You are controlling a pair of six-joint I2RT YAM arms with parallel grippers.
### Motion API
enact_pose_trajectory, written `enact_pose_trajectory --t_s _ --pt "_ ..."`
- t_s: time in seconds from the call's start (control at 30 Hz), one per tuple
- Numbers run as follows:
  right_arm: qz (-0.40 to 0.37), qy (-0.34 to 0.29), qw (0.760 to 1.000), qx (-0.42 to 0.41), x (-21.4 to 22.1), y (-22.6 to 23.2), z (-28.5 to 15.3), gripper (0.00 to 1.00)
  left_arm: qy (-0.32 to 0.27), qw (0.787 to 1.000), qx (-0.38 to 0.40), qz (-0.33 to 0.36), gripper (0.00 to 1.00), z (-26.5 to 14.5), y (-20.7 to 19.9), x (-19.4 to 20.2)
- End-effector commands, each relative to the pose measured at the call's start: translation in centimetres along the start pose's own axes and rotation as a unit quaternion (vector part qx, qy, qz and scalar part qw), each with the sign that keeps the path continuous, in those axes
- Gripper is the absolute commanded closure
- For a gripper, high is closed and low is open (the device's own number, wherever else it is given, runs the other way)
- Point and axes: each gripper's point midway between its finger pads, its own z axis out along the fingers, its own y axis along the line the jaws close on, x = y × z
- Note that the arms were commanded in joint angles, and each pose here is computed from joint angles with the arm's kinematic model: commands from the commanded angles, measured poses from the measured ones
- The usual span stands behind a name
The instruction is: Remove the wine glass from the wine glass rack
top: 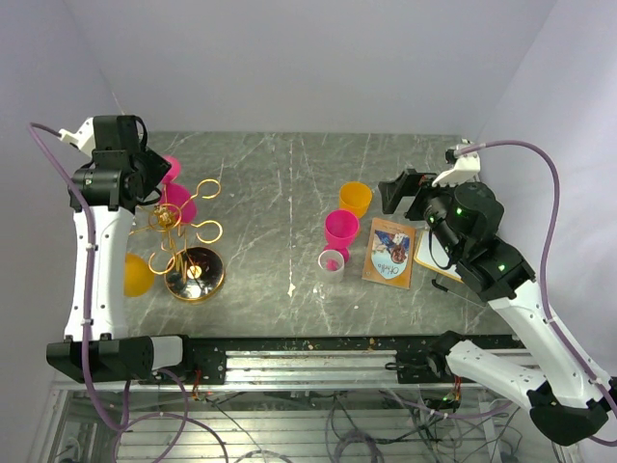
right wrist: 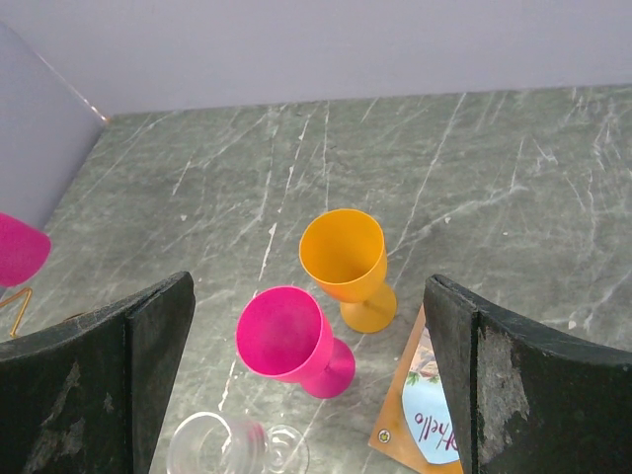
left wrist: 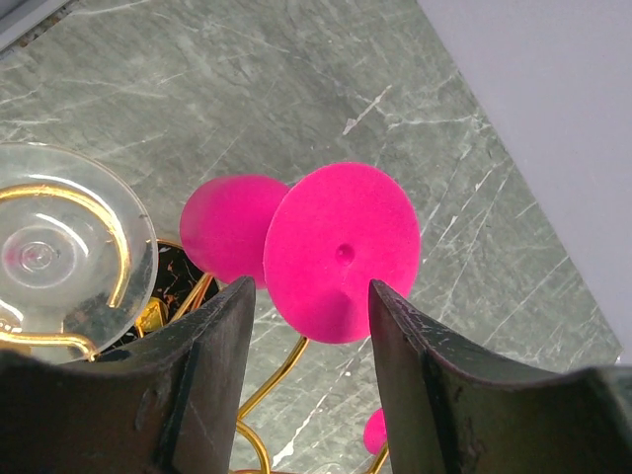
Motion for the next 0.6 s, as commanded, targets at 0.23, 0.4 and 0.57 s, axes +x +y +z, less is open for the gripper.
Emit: enact_pose_trajectory --t_s 0.23,0.4,0.57 --pt "-0.001 -0.019 1.000 -0.012 -1.0 0.5 -0.2 0.00 -0.030 0.999 -0.014 0.002 0.42 1.4 0.8 -1.1" --pt "-0.001 -0.020 1.000 -0.015 -0.9 0.6 -0.3 0.00 -0.024 1.000 -0.014 -0.006 0.48 1.8 0.9 -0.8" --pt "-0.002 -0.024 1.000 -0.015 -1.1 0.4 -0.5 0.00 -0.023 1.000 -0.011 -0.008 0.57 1.7 1.1 -0.6"
